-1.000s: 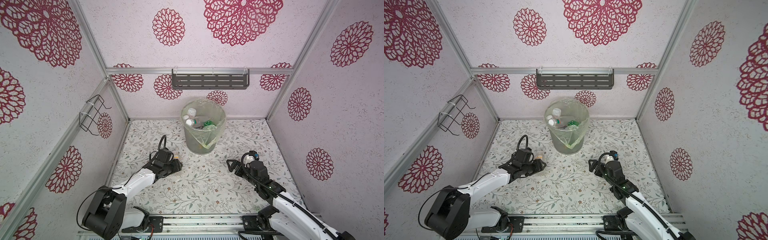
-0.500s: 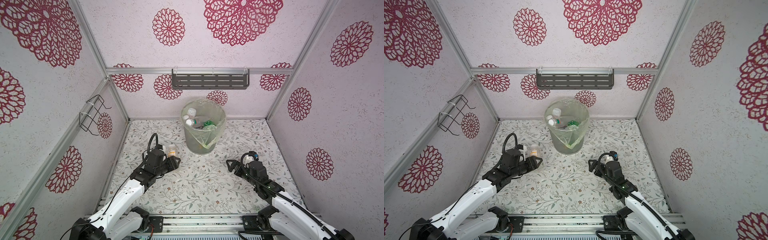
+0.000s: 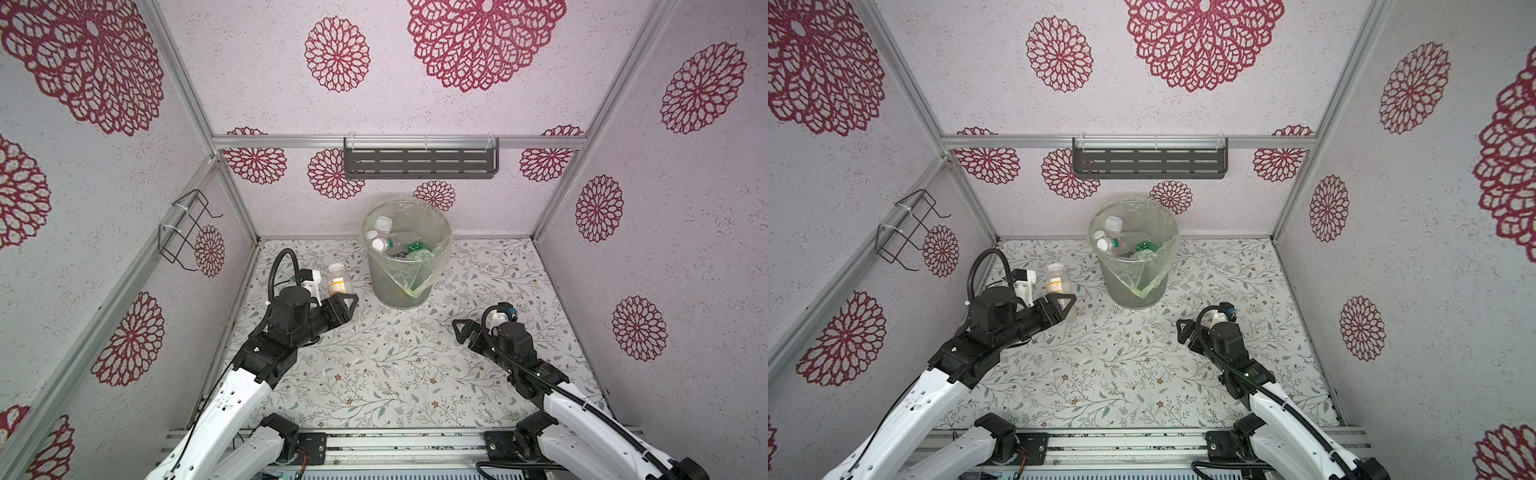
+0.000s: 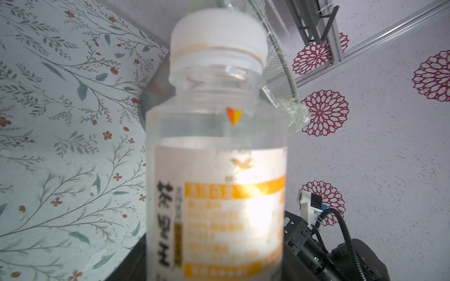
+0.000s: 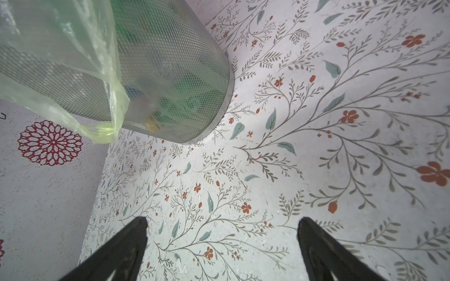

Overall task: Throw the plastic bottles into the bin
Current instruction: 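Lift the orange-label bottle upright with the left gripper, then carry the orange-label bottle over the bin and open the left gripper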

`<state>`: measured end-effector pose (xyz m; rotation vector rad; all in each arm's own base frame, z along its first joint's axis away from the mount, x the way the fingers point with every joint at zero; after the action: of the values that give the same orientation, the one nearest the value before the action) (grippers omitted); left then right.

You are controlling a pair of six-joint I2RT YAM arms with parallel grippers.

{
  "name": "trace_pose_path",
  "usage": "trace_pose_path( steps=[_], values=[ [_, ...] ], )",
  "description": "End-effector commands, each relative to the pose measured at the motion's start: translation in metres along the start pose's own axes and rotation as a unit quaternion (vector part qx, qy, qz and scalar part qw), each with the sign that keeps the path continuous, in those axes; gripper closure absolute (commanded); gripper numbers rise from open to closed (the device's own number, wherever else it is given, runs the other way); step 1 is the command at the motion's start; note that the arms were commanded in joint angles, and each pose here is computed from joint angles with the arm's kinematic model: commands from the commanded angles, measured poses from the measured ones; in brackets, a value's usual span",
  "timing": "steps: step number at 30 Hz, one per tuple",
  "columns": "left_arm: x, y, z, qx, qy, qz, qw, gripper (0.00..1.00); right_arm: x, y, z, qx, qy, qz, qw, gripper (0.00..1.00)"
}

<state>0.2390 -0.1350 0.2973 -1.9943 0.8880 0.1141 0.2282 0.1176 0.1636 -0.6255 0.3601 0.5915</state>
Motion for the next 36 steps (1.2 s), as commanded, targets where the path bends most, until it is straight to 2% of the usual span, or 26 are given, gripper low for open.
trace_pose_path(
  steps=[1,8,12,17,22,26,30,31,33,34,35,36],
  values=[
    [-0.006,-0.012,-0.013,0.004,0.019,-0.010,1.000,0.52,-0.003,-0.005,0.009,0.010,-0.020,-0.010,1.000,0.01],
    [-0.017,-0.056,-0.053,0.030,0.069,-0.044,0.996,0.52,-0.001,-0.006,0.013,0.010,-0.022,-0.005,1.000,0.01],
    [-0.017,-0.059,-0.048,0.047,0.035,-0.037,0.998,0.51,-0.002,-0.008,0.015,0.009,-0.025,-0.008,1.000,0.01],
    [-0.015,-0.052,-0.039,0.036,0.023,-0.035,0.998,0.51,-0.003,-0.008,0.014,0.008,-0.022,-0.011,1.000,0.01],
    [-0.011,-0.072,-0.052,0.044,0.019,-0.033,0.998,0.49,-0.003,-0.008,0.014,0.009,-0.023,-0.011,1.000,0.01],
    [0.017,-0.101,-0.073,0.049,0.037,-0.012,0.998,0.49,-0.004,-0.009,0.015,0.009,-0.024,-0.012,1.000,0.01],
    [0.076,-0.140,-0.098,0.044,0.070,0.002,0.997,0.47,-0.005,-0.009,0.013,0.009,-0.021,-0.016,1.000,0.01],
    [0.096,-0.148,-0.104,0.041,0.082,0.010,0.996,0.45,-0.005,-0.009,0.013,0.010,-0.021,-0.017,1.000,0.01],
    [0.134,-0.155,-0.113,0.038,0.097,0.035,0.994,0.33,-0.006,-0.010,0.014,0.011,-0.022,-0.019,1.000,0.01],
    [0.146,-0.159,-0.115,0.040,0.099,0.043,0.993,0.24,-0.006,-0.011,0.014,0.011,-0.022,-0.019,1.000,0.01],
    [0.154,-0.164,-0.115,0.043,0.089,0.042,0.994,0.02,-0.006,-0.011,0.015,0.011,-0.023,-0.019,1.000,0.01],
    [0.157,-0.171,-0.116,0.050,0.083,0.033,0.995,0.03,-0.007,-0.011,0.016,0.009,-0.023,-0.018,1.000,0.01]
  ],
)
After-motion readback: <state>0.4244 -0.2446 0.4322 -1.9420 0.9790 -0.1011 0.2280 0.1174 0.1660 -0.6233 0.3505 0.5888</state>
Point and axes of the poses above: each gripper's point midway between its finger pads, its own x axis out along the fingers, its own z axis along the line the jaws close on, y = z × x, the point moved 5 cm from there along -x, back along the fingers, and after that the axes turned 13 degrees about x, right-handed, at the moved point
